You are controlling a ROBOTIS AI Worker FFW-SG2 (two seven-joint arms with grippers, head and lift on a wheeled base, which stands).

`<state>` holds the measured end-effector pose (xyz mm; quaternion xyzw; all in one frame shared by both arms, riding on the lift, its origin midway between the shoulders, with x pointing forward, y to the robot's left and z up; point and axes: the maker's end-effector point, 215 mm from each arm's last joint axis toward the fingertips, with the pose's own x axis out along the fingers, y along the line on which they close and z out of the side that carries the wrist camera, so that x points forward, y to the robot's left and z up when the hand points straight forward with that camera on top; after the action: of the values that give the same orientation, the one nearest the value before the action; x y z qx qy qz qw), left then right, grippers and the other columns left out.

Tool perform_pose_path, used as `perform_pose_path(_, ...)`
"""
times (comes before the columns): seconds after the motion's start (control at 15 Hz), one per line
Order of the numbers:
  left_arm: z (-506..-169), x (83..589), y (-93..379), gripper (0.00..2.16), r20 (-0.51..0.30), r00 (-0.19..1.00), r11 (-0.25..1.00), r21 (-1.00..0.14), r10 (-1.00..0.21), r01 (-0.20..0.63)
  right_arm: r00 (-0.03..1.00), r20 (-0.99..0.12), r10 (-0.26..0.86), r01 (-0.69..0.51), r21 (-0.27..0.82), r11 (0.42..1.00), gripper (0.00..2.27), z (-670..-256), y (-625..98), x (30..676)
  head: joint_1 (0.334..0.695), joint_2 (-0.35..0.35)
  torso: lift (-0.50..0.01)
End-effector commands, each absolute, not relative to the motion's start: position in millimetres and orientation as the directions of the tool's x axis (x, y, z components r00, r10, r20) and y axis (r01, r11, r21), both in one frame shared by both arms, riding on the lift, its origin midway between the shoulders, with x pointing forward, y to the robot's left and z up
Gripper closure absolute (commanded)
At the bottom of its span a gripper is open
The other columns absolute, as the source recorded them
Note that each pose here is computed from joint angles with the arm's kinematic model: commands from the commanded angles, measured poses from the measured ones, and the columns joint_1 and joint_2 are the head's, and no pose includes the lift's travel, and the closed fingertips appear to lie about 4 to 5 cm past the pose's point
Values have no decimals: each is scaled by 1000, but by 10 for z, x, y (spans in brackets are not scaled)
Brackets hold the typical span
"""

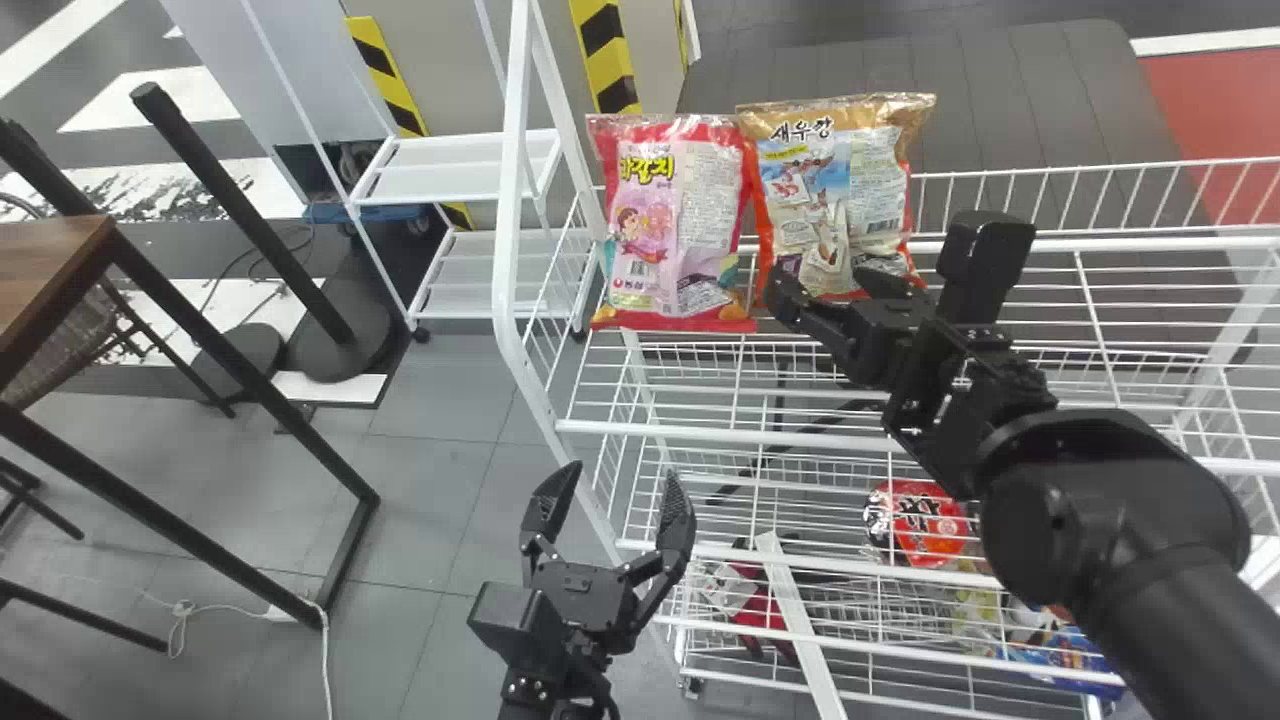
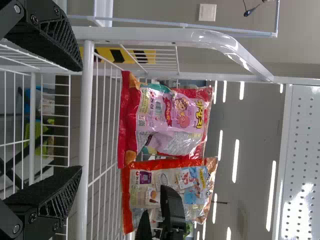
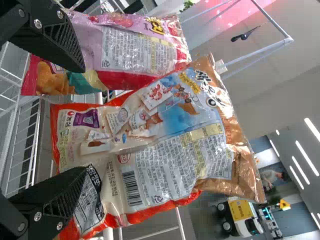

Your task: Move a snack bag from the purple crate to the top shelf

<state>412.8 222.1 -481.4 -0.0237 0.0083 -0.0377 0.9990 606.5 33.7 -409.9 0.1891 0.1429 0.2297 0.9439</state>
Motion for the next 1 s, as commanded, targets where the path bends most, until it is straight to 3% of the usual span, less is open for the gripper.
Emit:
perform_pose_path(0.0, -4815, 4127, 2224, 124, -15, 997, 996, -48, -74, 73, 846, -159, 509, -409, 419, 811, 144, -3965, 463, 5951, 695, 267, 1)
perform_pose_path(0.27, -4771, 4110, 2256, 124, 0, 998, 997, -46, -68, 68, 815, -141, 562, -467, 414, 781, 144, -3453, 725, 5770, 695, 298, 1)
perform_pose_path(0.47, -4701, 4093, 2264, 124, 23, 998, 997, -47, -65, 66, 810, -143, 568, -497, 344, 796, 144, -3113, 709, 5548, 695, 320, 1)
perform_pose_path(0.73, -4553, 4027, 2273, 124, 48, 997, 996, -53, -63, 66, 884, -127, 450, -439, 107, 892, 113, -3261, -295, 5145, 695, 300, 1)
perform_pose_path(0.93, -4544, 4045, 2265, 124, 7, 998, 996, -58, -67, 67, 926, -86, 367, -364, 54, 930, 124, -3509, -976, 4790, 695, 238, 1)
